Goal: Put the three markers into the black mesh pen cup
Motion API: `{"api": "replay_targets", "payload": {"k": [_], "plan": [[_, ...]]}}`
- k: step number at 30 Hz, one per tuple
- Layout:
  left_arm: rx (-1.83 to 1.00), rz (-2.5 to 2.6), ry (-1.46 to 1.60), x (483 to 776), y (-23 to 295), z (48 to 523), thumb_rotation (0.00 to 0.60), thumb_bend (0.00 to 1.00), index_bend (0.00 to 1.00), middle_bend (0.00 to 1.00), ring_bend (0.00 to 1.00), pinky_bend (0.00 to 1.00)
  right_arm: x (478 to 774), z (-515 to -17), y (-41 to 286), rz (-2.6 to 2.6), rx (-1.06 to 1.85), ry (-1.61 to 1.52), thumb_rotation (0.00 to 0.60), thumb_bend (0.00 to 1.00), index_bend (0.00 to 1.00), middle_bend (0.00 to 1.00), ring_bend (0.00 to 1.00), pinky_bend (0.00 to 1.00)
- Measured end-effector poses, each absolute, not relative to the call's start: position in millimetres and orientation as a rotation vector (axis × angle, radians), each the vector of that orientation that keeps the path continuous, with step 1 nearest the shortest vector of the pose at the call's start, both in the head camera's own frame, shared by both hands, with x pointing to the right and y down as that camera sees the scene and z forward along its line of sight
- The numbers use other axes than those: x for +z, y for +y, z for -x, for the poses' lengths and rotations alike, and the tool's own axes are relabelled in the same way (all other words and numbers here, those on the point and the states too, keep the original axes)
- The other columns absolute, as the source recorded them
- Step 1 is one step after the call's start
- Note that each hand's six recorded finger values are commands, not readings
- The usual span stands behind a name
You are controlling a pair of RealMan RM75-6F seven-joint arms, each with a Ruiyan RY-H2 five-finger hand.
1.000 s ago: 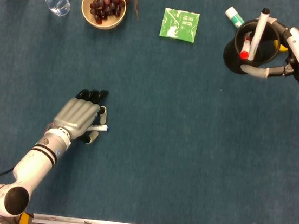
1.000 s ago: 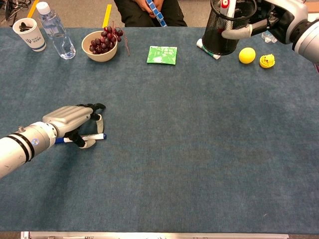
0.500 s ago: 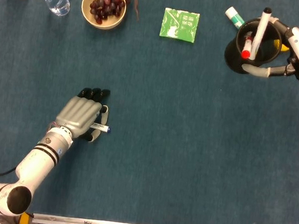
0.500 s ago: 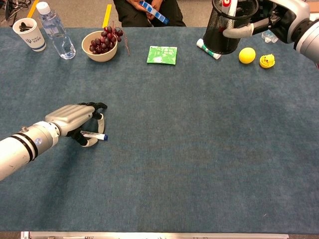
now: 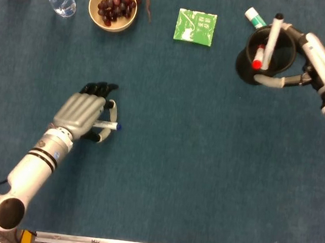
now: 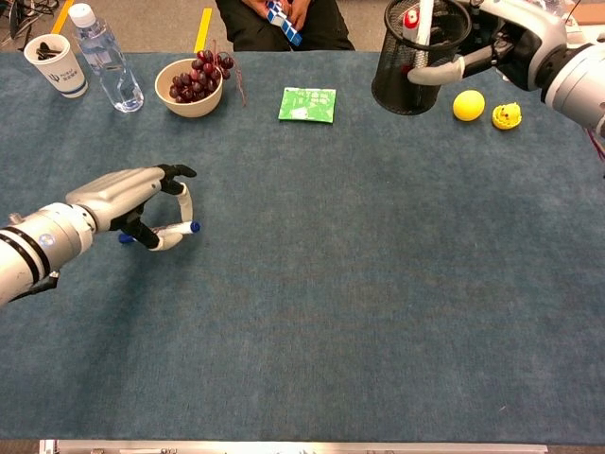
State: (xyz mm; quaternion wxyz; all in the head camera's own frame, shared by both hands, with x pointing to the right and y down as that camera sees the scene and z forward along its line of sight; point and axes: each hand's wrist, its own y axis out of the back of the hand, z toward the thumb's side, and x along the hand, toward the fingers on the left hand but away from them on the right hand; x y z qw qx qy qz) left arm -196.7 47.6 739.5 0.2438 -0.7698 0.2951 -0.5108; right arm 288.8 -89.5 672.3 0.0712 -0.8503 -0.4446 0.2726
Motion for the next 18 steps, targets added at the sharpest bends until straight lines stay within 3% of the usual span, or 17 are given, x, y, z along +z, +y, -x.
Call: {"api": "replay_targets", "payload": {"k": [18], "plan": [[-1.148, 2.187, 1.306, 640.3, -13.2, 233.9, 0.6, 0.35, 0.55, 0.08, 0.0, 0.06, 711.5, -200.7, -54.6, 2.758, 0.801, -1.111, 0.6, 0.36, 0.55, 0.45, 0.34, 0.29]]}}
